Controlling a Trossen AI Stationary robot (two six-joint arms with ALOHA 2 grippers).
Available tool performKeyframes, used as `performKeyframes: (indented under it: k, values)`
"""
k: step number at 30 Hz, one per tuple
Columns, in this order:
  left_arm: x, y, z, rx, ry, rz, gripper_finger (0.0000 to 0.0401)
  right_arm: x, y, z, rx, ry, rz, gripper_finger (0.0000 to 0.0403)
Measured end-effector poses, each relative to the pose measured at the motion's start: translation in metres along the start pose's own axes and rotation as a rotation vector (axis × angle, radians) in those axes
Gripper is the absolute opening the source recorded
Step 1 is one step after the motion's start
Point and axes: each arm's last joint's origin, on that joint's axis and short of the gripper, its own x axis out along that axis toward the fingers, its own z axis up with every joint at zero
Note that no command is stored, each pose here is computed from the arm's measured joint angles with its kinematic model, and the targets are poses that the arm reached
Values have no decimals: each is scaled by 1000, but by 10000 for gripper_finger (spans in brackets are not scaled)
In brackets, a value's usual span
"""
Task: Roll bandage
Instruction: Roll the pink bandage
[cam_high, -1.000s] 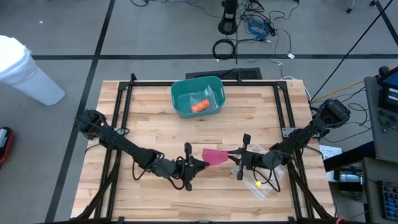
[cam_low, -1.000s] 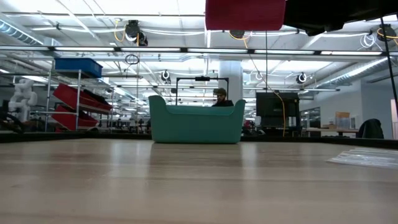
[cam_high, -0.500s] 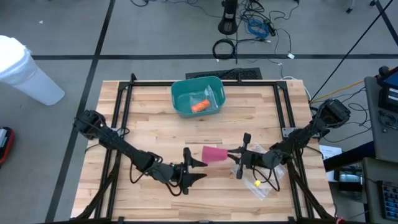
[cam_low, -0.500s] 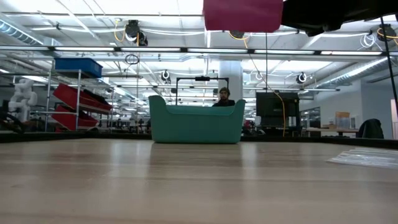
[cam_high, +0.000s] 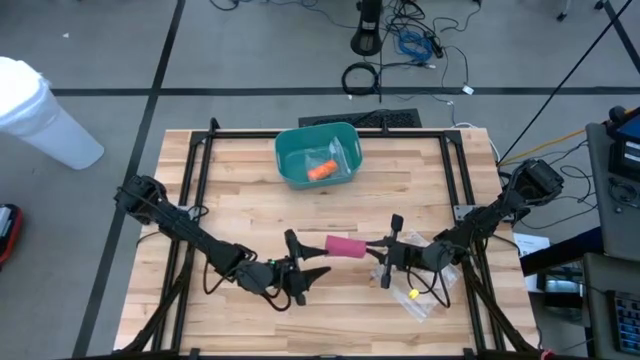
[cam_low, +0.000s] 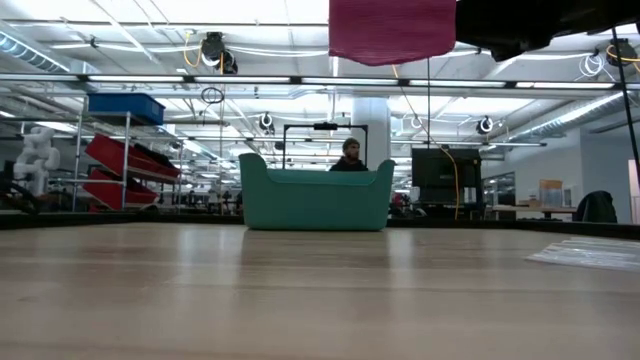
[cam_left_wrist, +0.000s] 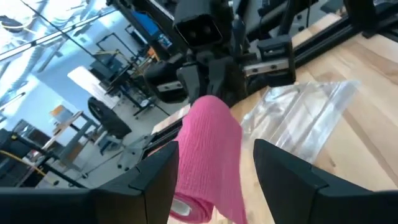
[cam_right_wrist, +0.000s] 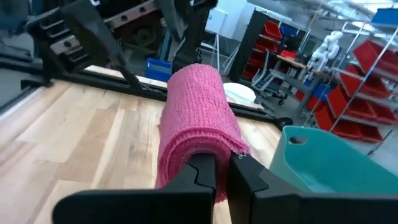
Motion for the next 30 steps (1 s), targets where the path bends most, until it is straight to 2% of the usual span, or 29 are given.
performKeyframes:
  k: [3,8,14,23,27,30]
  values:
    - [0,0,-1,4,13,13,215,2,-2,0,101,2,-8,4]
    - [2,1,-6,22,63,23,215,11,-15,-3,384,28,-25,6]
    - [2,1,-7,20,81,43,215,26,-30,-13,682,143,155,9]
    - [-4,-6,-13,69,157,48,215,38,-46,-15,931,207,319,10]
    - [-8,-10,-11,35,146,37,215,40,-49,-17,1015,247,333,10]
    - [-9,-12,-13,5,161,25,215,42,-52,-25,1013,302,274,10]
